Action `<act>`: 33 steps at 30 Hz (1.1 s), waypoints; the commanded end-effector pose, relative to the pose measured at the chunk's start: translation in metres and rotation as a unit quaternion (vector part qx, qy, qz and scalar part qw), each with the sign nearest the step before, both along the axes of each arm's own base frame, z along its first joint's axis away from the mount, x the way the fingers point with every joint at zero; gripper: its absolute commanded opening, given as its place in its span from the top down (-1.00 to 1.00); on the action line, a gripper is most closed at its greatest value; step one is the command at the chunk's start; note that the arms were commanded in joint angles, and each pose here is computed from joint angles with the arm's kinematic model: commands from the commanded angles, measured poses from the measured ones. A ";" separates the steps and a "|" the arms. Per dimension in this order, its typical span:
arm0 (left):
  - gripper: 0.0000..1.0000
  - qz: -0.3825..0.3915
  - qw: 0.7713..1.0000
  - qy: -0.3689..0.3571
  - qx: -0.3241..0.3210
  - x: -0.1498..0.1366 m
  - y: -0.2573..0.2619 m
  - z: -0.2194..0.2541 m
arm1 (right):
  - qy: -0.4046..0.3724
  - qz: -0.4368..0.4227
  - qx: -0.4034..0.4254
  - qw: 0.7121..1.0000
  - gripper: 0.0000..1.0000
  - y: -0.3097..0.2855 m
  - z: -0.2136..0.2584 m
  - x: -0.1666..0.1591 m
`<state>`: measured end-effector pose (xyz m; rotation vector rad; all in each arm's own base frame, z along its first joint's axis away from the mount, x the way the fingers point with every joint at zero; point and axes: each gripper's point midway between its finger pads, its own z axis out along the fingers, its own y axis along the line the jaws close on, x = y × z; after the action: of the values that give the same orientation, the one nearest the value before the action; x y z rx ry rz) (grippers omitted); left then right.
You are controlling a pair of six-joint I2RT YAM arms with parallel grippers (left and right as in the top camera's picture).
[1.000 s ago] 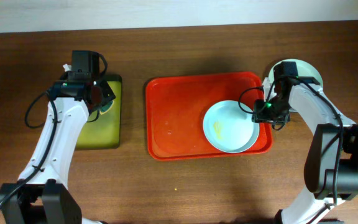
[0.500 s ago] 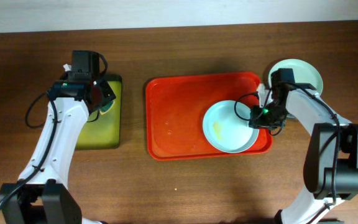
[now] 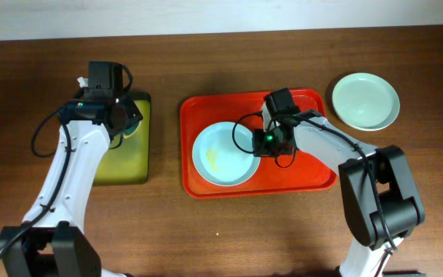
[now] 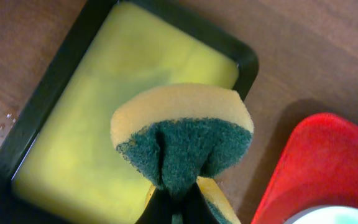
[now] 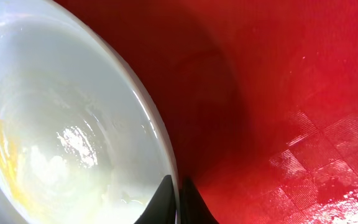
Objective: Clean dirty plates on tray and stack at the side
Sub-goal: 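Move the right gripper to the light blue plate rim and grip it, then move the left gripper with the sponge toward the light blue plate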
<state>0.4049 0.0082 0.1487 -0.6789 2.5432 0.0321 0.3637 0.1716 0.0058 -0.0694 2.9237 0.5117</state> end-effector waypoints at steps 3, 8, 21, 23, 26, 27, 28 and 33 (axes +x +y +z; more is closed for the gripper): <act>1.00 0.021 0.999 0.040 -0.020 0.014 0.021 -0.049 | 0.009 -0.002 -0.014 1.000 0.92 -0.001 -0.015 -0.003; 1.00 0.036 0.991 0.123 -0.045 0.010 0.031 -0.127 | 0.003 -0.002 -0.012 1.000 0.92 0.000 -0.015 0.000; 1.00 -0.080 0.991 -0.022 -0.108 0.019 -0.027 0.019 | -0.011 -0.007 -0.006 1.000 0.92 0.003 -0.012 0.008; 1.00 -0.128 0.986 -0.008 -0.105 0.013 -0.058 0.016 | -0.019 0.008 -0.008 1.000 0.25 0.003 -0.012 0.009; 1.00 -0.163 0.983 -0.008 -0.079 0.011 -0.078 0.015 | -0.081 0.081 -0.017 0.993 -0.10 0.001 -0.004 0.027; 1.00 -0.167 0.983 -0.007 -0.076 0.010 -0.081 0.015 | -0.103 0.095 -0.026 0.990 -0.13 -0.001 -0.002 0.035; 1.00 -0.169 0.983 -0.007 -0.078 0.010 -0.082 0.015 | -0.112 0.090 -0.042 0.989 -0.09 -0.005 -0.002 0.040; 1.00 -0.186 0.977 -0.004 -0.103 0.007 -0.095 0.016 | -0.092 0.084 -0.041 0.991 0.74 -0.006 -0.011 0.034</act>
<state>0.4136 -0.0765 0.1626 -0.3169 2.6394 -0.3163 0.4044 0.1721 0.0095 -0.3691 2.7161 0.4152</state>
